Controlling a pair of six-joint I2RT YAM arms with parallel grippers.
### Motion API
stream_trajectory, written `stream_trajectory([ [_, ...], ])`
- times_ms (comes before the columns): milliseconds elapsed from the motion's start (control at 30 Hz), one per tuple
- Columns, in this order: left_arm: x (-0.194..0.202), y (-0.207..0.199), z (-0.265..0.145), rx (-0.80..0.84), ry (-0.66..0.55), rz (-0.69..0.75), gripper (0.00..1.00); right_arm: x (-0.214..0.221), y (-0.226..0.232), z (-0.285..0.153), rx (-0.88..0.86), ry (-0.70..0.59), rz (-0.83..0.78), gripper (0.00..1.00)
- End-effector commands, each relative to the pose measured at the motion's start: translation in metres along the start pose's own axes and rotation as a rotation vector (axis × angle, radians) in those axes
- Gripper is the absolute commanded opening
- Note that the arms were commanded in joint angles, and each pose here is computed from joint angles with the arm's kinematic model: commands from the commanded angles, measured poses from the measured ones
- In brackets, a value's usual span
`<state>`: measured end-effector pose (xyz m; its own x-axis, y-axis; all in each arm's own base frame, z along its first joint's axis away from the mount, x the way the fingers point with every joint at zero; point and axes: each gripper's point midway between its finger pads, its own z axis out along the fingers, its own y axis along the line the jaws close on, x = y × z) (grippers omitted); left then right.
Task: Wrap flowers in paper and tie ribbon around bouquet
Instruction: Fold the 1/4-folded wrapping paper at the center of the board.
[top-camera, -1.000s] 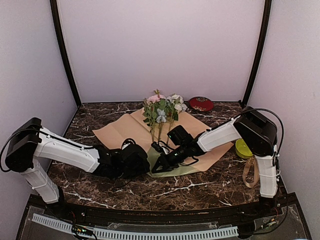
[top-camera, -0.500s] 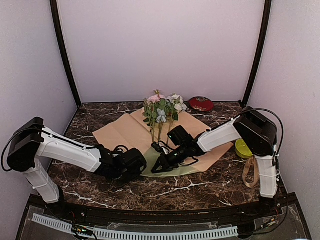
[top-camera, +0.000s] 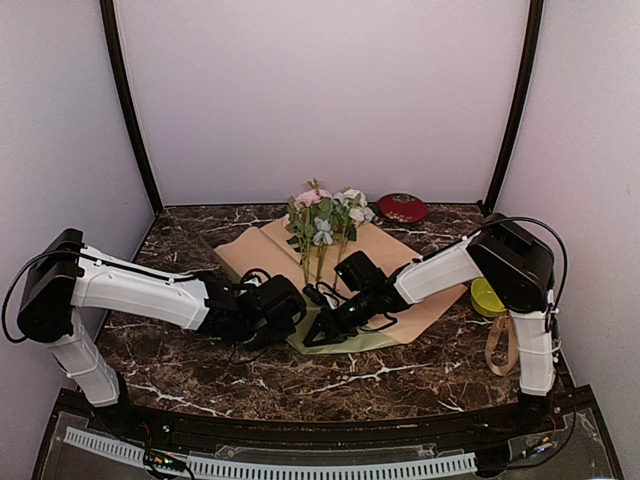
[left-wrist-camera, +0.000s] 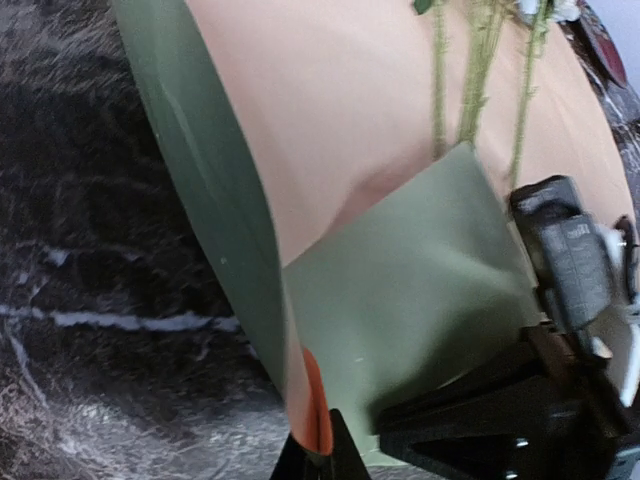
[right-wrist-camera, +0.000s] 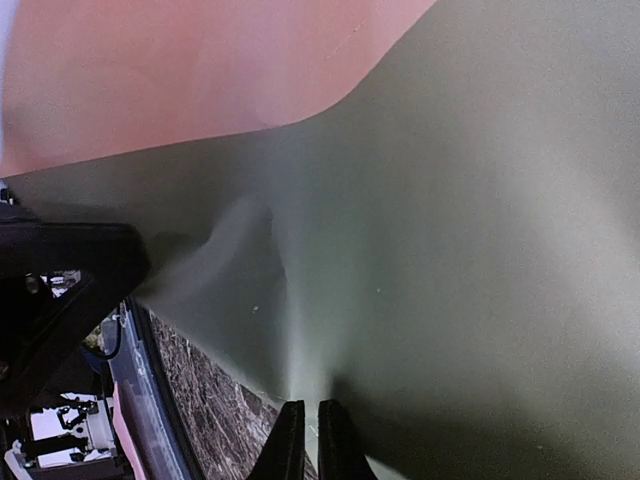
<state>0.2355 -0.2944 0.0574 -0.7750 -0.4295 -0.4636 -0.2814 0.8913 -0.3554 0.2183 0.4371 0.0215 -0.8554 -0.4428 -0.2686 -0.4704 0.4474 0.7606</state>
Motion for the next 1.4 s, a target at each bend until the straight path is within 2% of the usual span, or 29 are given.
stream_trajectory([
  [0, -0.013, -0.032, -0.008, 0.033, -0.041, 0.195, 0.0, 0.0, -0.014, 0.001, 0.053, 0.004, 0.023, 0.07],
  [200, -0.006, -0.065, -0.008, 0.096, 0.01, 0.352, 0.0, -0.012, -0.01, -0.003, 0.012, -0.033, 0.048, 0.07],
  [433, 0.004, -0.079, -0.004, 0.129, 0.057, 0.474, 0.0, -0.041, 0.012, -0.028, -0.035, -0.162, 0.043, 0.07],
  [767, 0.026, -0.098, 0.003, 0.18, 0.188, 0.647, 0.0, -0.008, -0.02, -0.063, 0.019, -0.228, 0.162, 0.07],
  [967, 0.042, -0.105, 0.011, 0.171, 0.276, 0.778, 0.0, -0.004, -0.044, -0.071, -0.022, -0.267, 0.266, 0.07],
  [1167, 0.046, -0.095, 0.015, 0.081, 0.26, 0.959, 0.0, -0.011, -0.047, -0.088, -0.025, -0.346, 0.285, 0.08],
  [1267, 0.053, -0.097, 0.017, 0.099, 0.267, 1.008, 0.0, -0.018, -0.049, -0.106, -0.003, -0.412, 0.29, 0.08],
  [1367, 0.058, -0.1, 0.019, 0.106, 0.257, 1.045, 0.0, -0.024, -0.052, -0.125, -0.003, -0.472, 0.309, 0.13],
])
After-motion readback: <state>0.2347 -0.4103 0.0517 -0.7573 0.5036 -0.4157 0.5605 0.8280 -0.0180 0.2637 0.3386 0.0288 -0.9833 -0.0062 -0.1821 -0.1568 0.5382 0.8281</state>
